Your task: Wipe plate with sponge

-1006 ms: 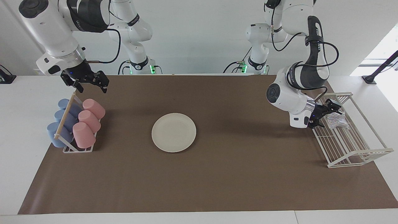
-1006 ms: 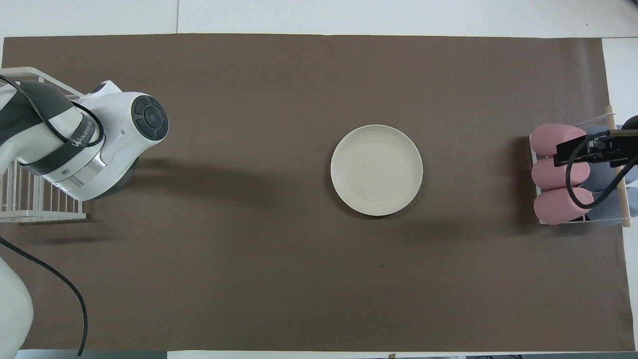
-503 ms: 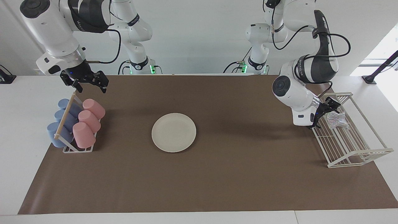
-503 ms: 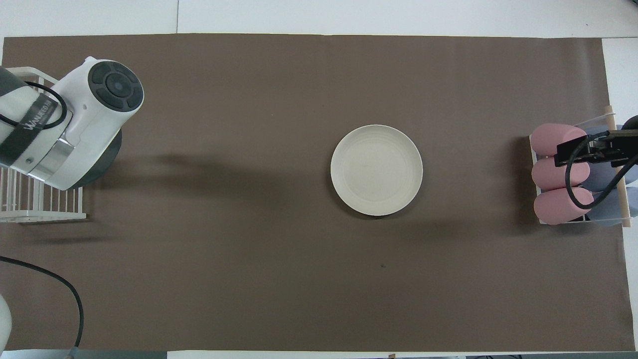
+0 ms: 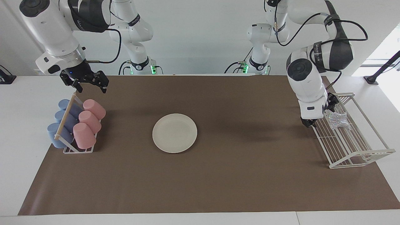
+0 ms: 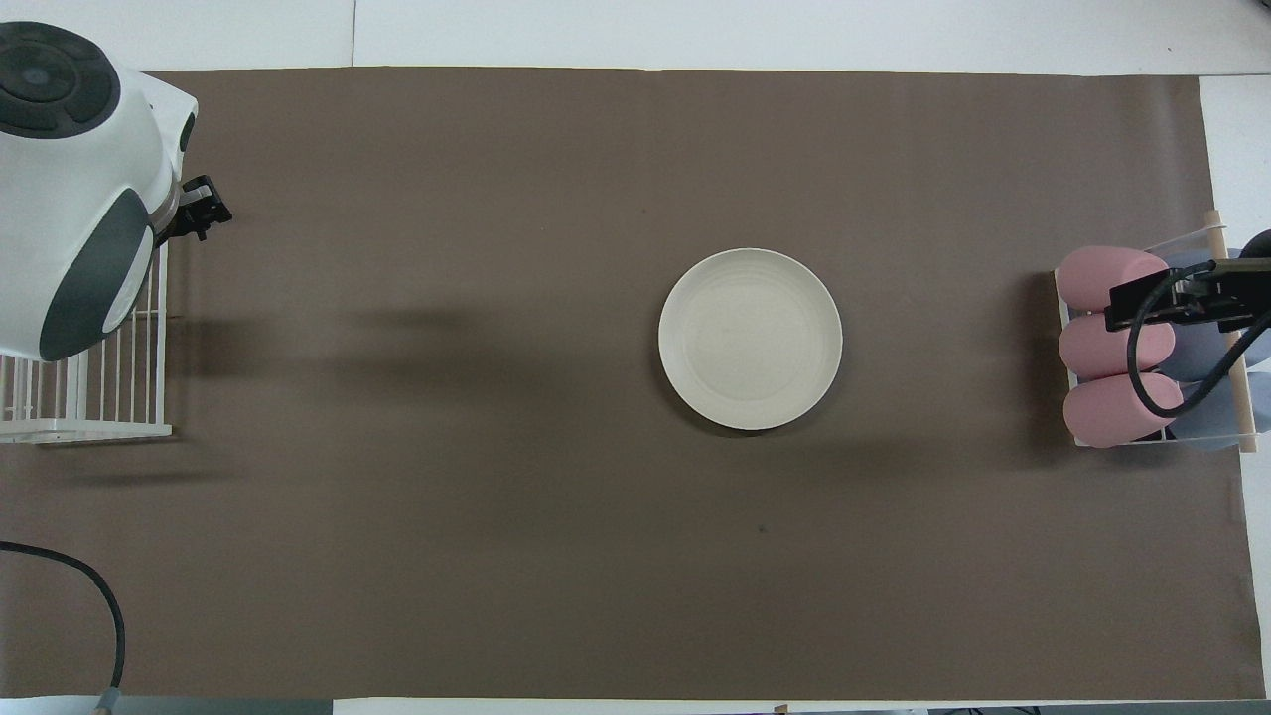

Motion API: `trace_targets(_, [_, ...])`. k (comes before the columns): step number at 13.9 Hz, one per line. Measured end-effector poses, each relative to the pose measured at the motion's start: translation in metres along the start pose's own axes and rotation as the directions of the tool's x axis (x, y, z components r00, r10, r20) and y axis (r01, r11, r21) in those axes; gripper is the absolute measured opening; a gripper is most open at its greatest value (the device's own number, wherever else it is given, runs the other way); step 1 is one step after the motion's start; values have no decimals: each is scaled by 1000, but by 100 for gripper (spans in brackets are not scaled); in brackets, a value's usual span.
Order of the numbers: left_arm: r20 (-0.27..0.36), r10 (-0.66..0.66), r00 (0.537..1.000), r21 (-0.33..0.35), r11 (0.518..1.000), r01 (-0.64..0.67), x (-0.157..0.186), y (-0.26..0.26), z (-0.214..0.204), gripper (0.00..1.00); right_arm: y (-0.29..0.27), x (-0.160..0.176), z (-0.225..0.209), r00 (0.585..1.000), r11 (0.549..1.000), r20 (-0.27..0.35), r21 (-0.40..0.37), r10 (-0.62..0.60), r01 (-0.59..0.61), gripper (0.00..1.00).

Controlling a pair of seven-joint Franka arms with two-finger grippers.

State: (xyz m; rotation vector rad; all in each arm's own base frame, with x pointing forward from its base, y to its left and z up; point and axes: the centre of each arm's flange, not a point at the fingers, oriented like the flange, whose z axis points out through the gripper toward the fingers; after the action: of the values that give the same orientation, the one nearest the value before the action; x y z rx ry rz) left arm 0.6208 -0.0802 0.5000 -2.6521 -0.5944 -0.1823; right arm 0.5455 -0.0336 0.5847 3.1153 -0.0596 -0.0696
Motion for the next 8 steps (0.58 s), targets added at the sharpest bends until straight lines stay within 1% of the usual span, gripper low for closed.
trace_targets(2, [47,0,999,-66,998,3,1,-3,-4,100,0,0,0,1000,1000,-1,0,-1,1,100])
trace_targets(4, [82,30,996,-121,992,-20,2,-12,-10,100,-2,0,-1,1000,1000,-2,0,-3,3,100])
trace_targets(6, [129,88,988,-187,980,-63,-2,-25,-21,100,-3,0,-2,1000,1000,-4,0,-5,5,100])
trace_targets(8, [161,156,975,-234,965,-116,-12,-37,-38,100,-3,0,-3,1000,1000,-5,0,-6,6,100])
